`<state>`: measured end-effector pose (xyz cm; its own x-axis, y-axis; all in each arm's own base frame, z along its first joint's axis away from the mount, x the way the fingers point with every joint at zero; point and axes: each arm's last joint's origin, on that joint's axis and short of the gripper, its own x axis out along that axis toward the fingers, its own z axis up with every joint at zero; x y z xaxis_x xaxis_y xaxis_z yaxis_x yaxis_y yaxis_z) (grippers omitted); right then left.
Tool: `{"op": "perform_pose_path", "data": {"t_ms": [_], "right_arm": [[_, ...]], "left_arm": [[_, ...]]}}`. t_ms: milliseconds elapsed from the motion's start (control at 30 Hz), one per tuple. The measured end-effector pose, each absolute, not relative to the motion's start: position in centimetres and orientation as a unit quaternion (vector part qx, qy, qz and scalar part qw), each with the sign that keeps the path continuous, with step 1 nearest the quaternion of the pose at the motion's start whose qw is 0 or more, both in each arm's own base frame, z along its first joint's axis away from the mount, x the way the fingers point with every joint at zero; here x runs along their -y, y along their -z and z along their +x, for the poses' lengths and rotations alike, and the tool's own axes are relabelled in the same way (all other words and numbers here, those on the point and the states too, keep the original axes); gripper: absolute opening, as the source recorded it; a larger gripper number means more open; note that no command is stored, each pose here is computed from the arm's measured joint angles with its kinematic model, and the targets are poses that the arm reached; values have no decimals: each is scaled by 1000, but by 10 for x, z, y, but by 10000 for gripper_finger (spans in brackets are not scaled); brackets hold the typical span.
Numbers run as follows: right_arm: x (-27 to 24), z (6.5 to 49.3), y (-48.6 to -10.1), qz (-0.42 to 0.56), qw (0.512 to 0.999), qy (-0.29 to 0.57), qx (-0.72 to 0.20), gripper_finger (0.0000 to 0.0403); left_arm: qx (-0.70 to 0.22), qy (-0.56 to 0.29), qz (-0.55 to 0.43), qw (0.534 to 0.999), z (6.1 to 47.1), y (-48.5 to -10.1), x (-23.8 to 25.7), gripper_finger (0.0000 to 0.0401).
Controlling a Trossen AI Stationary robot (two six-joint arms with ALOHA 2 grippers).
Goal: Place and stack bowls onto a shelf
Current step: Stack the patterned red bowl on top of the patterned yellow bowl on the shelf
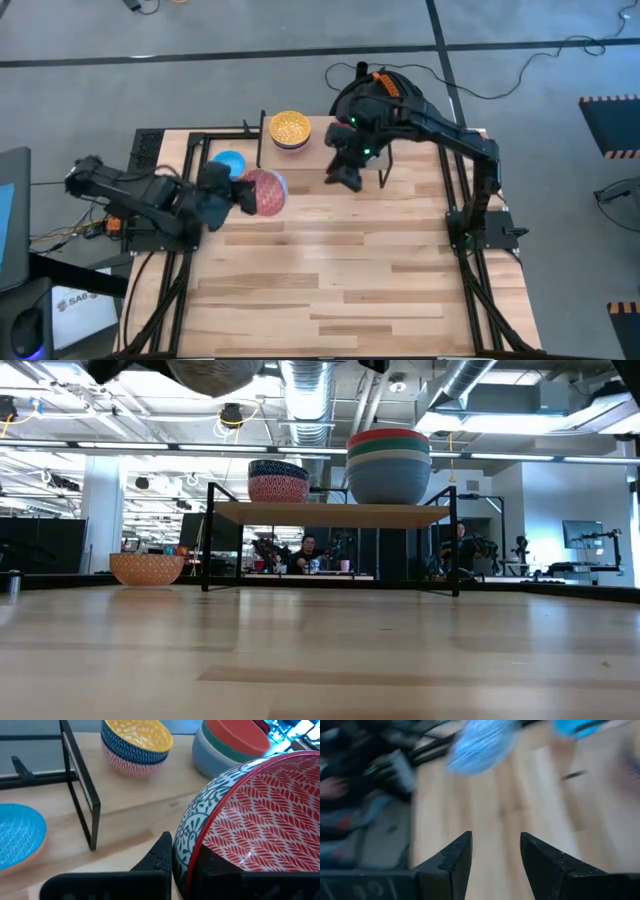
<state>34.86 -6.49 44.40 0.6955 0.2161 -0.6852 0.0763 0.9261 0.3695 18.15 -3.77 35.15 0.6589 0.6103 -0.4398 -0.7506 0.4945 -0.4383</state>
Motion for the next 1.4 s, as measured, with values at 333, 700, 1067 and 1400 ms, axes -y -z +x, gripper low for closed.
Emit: {"op": "perform_pose_path", "data": {"t_ms": [333,700,1067,1400], "right_arm": [[76,322,-452,126,902,-82,-404,193],[88,269,-489,124,931,-36,-340,193],[98,265,-482,151,915,44,-372,193],[104,260,-481,166,902,126,-378,193]], "left_arm": [[-105,-421,-334,837,217,-353,-23,1],[-93,-435,-335,830,231,-368,-74,1],[-191,-429,-282,837,243,-379,-146,2],[-280,-403,-266,830,252,-389,-210,2]]}}
